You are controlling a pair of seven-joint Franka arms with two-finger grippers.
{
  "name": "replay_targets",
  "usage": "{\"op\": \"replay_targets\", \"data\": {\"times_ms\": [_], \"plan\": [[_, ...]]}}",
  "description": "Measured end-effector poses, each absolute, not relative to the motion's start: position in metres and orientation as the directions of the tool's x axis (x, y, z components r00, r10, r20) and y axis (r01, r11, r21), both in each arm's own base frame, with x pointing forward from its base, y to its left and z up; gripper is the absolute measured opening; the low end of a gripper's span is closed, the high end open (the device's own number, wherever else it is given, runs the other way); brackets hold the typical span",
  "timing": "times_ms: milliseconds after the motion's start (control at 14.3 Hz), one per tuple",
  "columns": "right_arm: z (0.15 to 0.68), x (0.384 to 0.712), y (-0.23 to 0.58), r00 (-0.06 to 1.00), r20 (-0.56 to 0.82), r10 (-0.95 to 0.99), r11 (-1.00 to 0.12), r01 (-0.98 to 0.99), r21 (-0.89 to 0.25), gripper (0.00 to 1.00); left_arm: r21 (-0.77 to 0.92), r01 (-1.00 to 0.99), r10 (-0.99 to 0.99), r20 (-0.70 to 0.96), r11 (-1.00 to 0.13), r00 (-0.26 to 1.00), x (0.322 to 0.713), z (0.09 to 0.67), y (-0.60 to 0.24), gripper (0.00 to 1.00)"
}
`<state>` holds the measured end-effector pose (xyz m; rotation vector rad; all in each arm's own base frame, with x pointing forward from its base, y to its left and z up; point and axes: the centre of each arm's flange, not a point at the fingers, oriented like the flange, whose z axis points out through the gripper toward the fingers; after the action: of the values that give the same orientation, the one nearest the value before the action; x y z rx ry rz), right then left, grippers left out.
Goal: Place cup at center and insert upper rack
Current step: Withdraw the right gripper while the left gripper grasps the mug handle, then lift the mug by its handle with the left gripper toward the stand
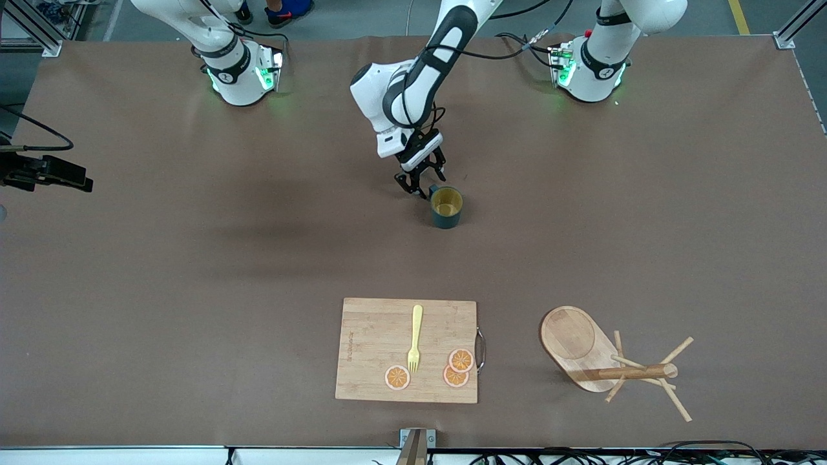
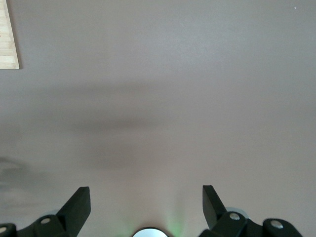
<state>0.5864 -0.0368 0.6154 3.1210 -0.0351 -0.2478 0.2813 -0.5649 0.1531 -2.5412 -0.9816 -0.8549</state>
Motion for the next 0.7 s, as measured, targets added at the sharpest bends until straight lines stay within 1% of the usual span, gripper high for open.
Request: {"op": "replay_targets", "data": {"times_ms": [139,209,279,348,418,488,627,697], "plan": [[0.615,0.586,-0.037,0.987,-0.158,-0.023,-1.000,-0.022,0.012,1.00,-0.034,0.688,0.524,0.621,-0.725,0.583,0.287,0.159,-0.568,0.66],[0.616,0.586,-0.037,0.987,-0.160,-0.023,-1.000,-0.022,0.012,1.00,-0.025,0.690,0.529,0.622,-0.723,0.577,0.291,0.161,-0.570,0.65],[0.616,0.585,-0.037,0.986,-0.168,-0.023,-1.000,-0.022,0.012,1.00,-0.018,0.692,0.533,0.623,-0.722,0.573,0.294,0.162,-0.572,0.63],[0.617,0.583,-0.037,0.984,-0.174,-0.023,-1.000,-0.022,0.011,1.00,-0.014,0.693,0.534,0.626,-0.721,0.568,0.297,0.162,-0.573,0.63],[0.620,0.581,-0.037,0.984,-0.175,-0.023,-1.000,-0.022,0.011,1.00,-0.014,0.694,0.534,0.628,-0.720,0.566,0.299,0.160,-0.574,0.57],[0.624,0.578,-0.037,0.985,-0.171,-0.024,-1.000,-0.022,0.010,1.00,-0.014,0.693,0.532,0.630,-0.721,0.566,0.300,0.158,-0.574,0.56],[0.633,0.571,-0.037,0.986,-0.165,-0.023,-1.000,-0.022,0.009,1.00,-0.019,0.693,0.527,0.634,-0.721,0.566,0.300,0.154,-0.574,0.48],[0.638,0.568,-0.037,0.986,-0.164,-0.024,-1.000,-0.023,0.008,1.00,-0.020,0.693,0.526,0.635,-0.721,0.566,0.300,0.153,-0.574,0.48]]}}
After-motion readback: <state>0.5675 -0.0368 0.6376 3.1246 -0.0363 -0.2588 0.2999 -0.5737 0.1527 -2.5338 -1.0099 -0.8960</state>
